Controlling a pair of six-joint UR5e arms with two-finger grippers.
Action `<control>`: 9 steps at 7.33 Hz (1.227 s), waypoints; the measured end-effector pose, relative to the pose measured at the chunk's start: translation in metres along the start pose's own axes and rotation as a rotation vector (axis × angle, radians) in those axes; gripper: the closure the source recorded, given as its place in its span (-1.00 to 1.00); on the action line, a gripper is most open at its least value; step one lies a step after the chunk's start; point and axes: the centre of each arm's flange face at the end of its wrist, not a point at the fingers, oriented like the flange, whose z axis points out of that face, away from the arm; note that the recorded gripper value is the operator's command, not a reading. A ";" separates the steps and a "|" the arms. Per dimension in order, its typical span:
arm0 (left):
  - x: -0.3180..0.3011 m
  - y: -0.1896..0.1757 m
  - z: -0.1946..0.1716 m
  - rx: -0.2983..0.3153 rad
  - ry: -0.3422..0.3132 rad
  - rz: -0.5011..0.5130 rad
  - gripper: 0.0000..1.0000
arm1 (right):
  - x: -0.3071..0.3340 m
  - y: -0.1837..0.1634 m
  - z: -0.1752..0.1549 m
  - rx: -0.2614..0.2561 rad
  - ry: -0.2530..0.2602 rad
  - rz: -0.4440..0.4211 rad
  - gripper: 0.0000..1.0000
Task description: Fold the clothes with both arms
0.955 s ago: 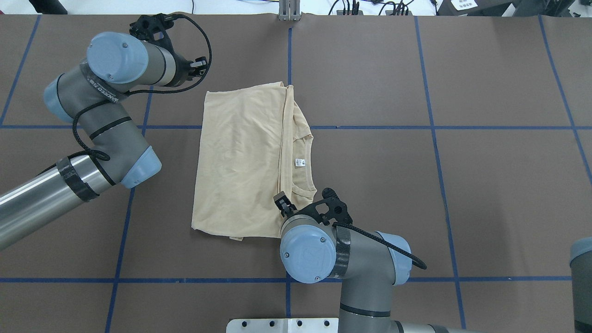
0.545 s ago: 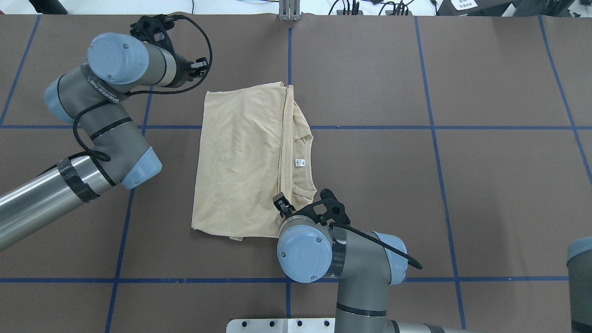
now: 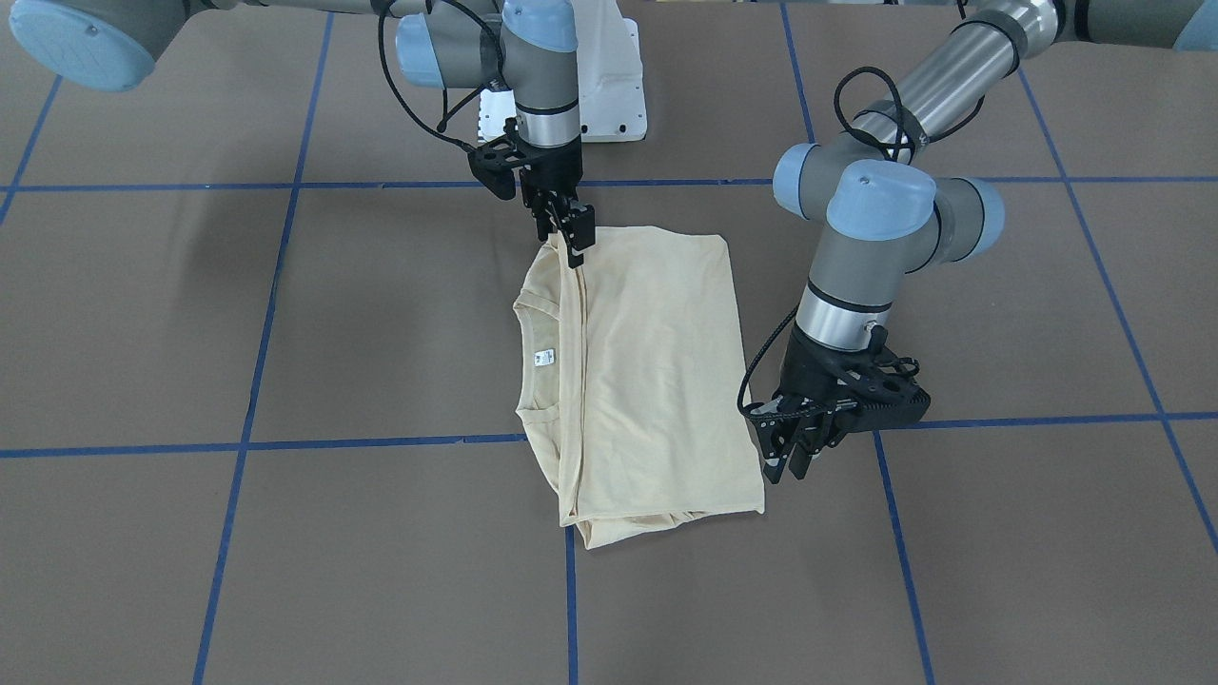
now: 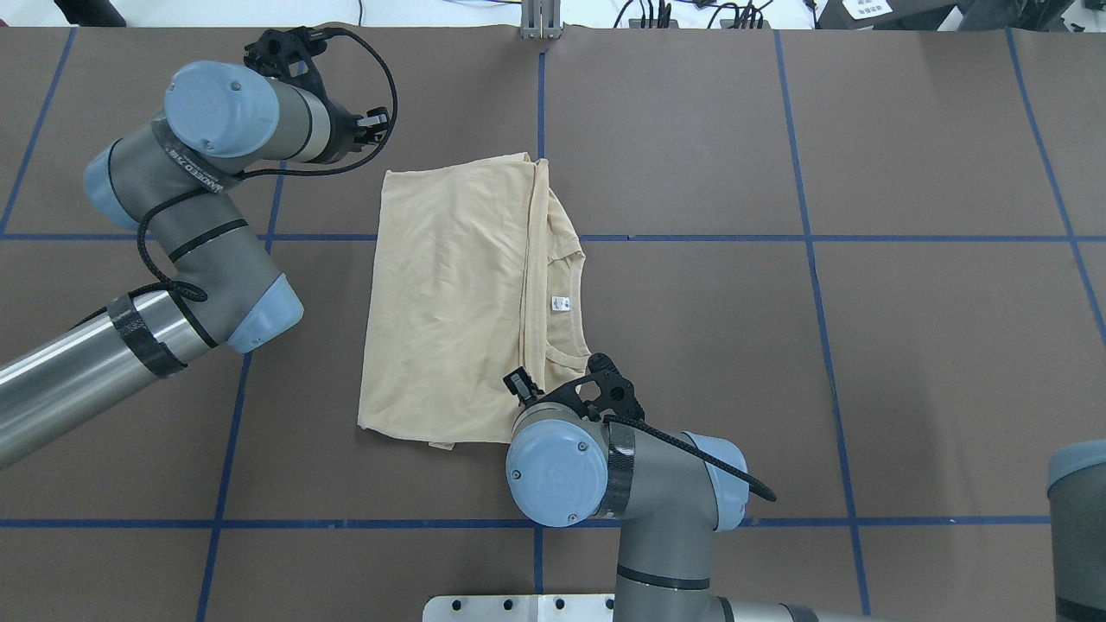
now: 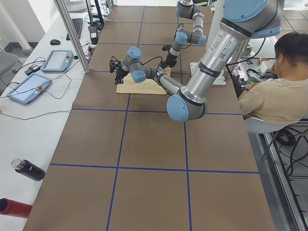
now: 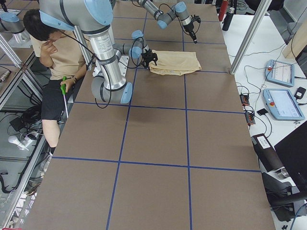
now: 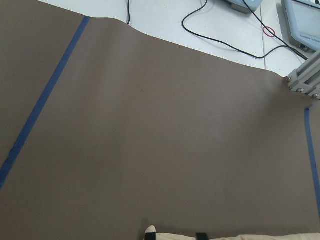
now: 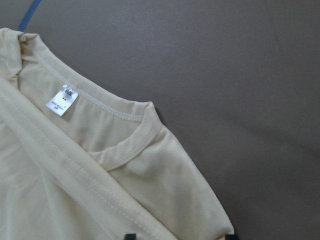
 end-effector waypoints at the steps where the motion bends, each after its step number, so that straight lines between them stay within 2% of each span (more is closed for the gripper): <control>1: 0.001 0.000 -0.001 0.000 0.001 -0.001 0.23 | 0.002 0.001 -0.002 -0.005 0.000 -0.007 1.00; 3: 0.007 0.001 -0.010 0.000 0.015 -0.002 0.23 | 0.006 -0.001 -0.014 -0.029 -0.005 -0.015 1.00; 4: 0.005 0.009 -0.026 -0.014 0.035 -0.013 0.23 | 0.010 -0.003 -0.020 -0.041 -0.004 -0.018 1.00; 5: -0.006 0.030 -0.048 -0.054 0.061 -0.058 0.21 | 0.014 -0.006 -0.025 -0.049 -0.006 -0.019 1.00; 7: -0.033 0.107 -0.093 -0.158 0.094 -0.216 0.21 | 0.025 -0.013 -0.035 -0.061 -0.008 -0.023 1.00; 9: -0.045 0.212 -0.121 -0.254 0.073 -0.370 0.20 | 0.031 -0.014 -0.039 -0.067 -0.007 -0.026 1.00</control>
